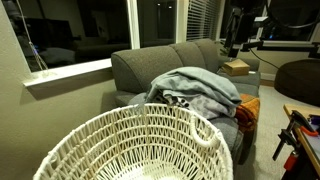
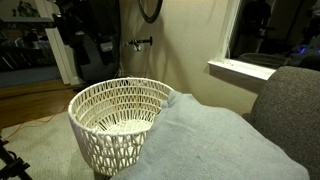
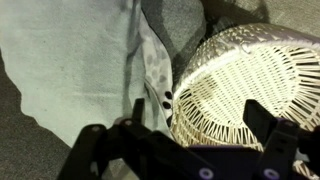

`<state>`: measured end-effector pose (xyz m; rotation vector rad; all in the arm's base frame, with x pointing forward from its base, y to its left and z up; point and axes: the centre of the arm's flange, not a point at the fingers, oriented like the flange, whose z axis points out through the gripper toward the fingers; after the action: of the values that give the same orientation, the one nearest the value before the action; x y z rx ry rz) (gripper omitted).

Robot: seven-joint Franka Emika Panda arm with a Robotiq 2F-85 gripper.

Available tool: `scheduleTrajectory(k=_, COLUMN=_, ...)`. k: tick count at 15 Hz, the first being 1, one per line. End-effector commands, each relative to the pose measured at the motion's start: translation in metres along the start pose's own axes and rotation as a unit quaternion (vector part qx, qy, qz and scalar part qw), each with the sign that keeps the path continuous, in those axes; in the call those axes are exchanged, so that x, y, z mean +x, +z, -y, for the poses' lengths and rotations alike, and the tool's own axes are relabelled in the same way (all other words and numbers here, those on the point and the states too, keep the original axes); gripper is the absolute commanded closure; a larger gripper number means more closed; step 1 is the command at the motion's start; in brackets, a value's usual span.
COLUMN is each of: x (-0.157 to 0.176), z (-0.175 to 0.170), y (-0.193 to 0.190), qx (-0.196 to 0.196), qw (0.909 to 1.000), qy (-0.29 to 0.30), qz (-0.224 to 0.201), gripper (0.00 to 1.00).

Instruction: Pick up the grey fabric and place it in the basket.

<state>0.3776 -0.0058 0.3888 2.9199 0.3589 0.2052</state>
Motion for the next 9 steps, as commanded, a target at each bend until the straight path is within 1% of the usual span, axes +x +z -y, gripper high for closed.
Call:
scheduleTrajectory(k=1, x=0.018, z=0.000, y=0.017, qx=-0.020, qw=0.9996, qy=0.007, qz=-0.017, gripper=0.00)
scheduleTrajectory(k=5, x=0.032, z=-0.002, y=0.034, qx=-0.041, qw=0.9988, qy=0.005, qz=-0.025, gripper=0.00)
scheduleTrajectory(k=9, x=0.045, z=-0.008, y=0.048, qx=-0.072, qw=0.9970, qy=0.005, qz=-0.029, gripper=0.00)
